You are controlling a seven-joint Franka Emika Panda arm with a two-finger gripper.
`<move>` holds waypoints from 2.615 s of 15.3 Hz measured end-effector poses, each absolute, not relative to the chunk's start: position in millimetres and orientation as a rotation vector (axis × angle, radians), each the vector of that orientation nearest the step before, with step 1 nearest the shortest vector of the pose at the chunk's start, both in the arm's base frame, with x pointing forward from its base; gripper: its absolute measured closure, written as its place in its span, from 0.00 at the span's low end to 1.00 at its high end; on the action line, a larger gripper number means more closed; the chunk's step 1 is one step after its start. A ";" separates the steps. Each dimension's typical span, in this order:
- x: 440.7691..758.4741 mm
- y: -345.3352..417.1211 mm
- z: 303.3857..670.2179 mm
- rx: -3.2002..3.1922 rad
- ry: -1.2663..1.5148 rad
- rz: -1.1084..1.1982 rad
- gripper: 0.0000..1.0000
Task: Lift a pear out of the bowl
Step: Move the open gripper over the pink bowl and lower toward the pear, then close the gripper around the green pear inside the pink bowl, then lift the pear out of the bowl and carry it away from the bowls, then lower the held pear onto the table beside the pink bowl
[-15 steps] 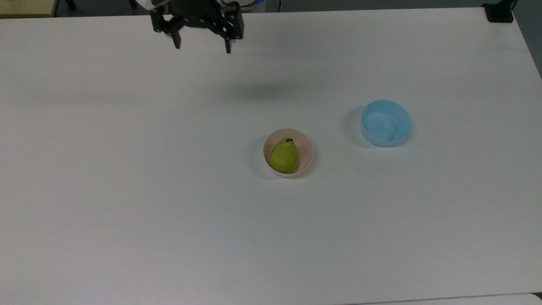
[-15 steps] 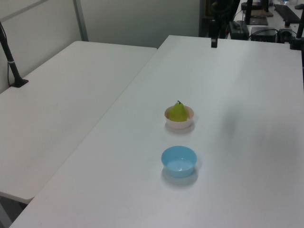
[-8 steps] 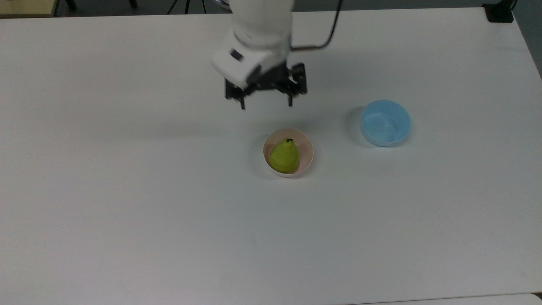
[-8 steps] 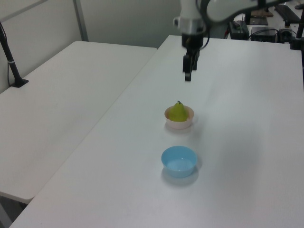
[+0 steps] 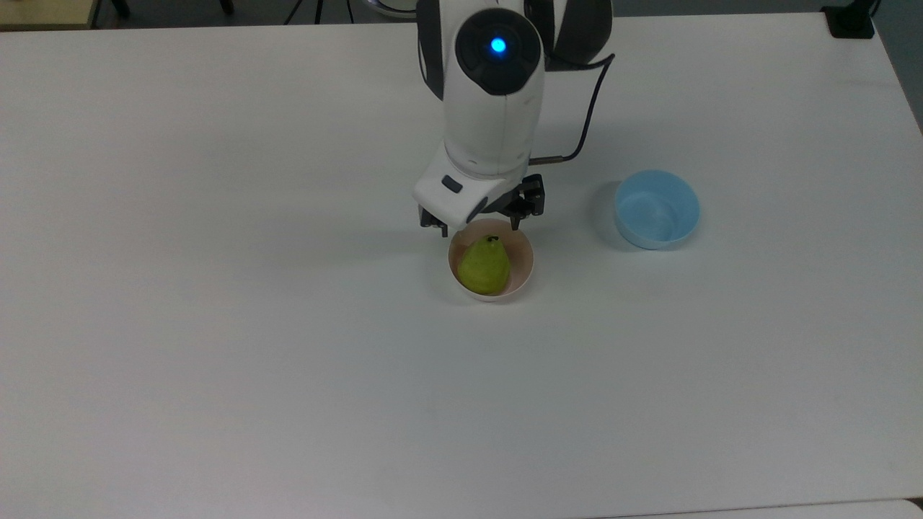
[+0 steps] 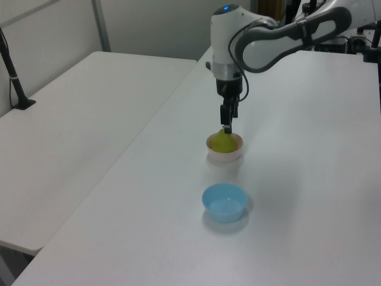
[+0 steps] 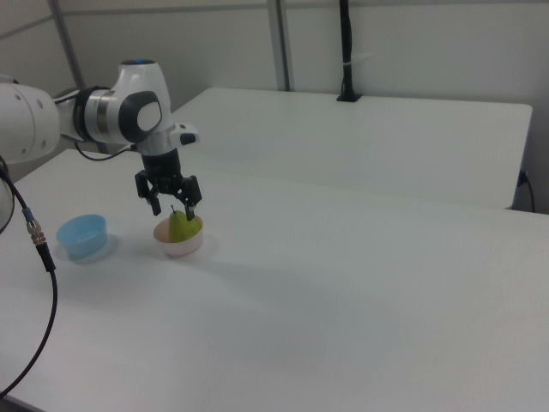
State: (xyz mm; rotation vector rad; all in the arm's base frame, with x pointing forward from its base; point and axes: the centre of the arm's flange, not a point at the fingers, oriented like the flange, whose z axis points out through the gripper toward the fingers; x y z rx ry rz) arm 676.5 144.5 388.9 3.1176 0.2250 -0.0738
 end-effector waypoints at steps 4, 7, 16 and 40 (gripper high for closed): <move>678.8 159.3 361.4 3.101 0.261 -0.089 0.10; 684.4 161.3 347.9 3.099 0.255 -0.052 0.11; 688.7 161.3 336.5 3.063 0.279 -0.027 0.34; 671.6 -50.2 445.9 3.086 0.149 -0.073 0.34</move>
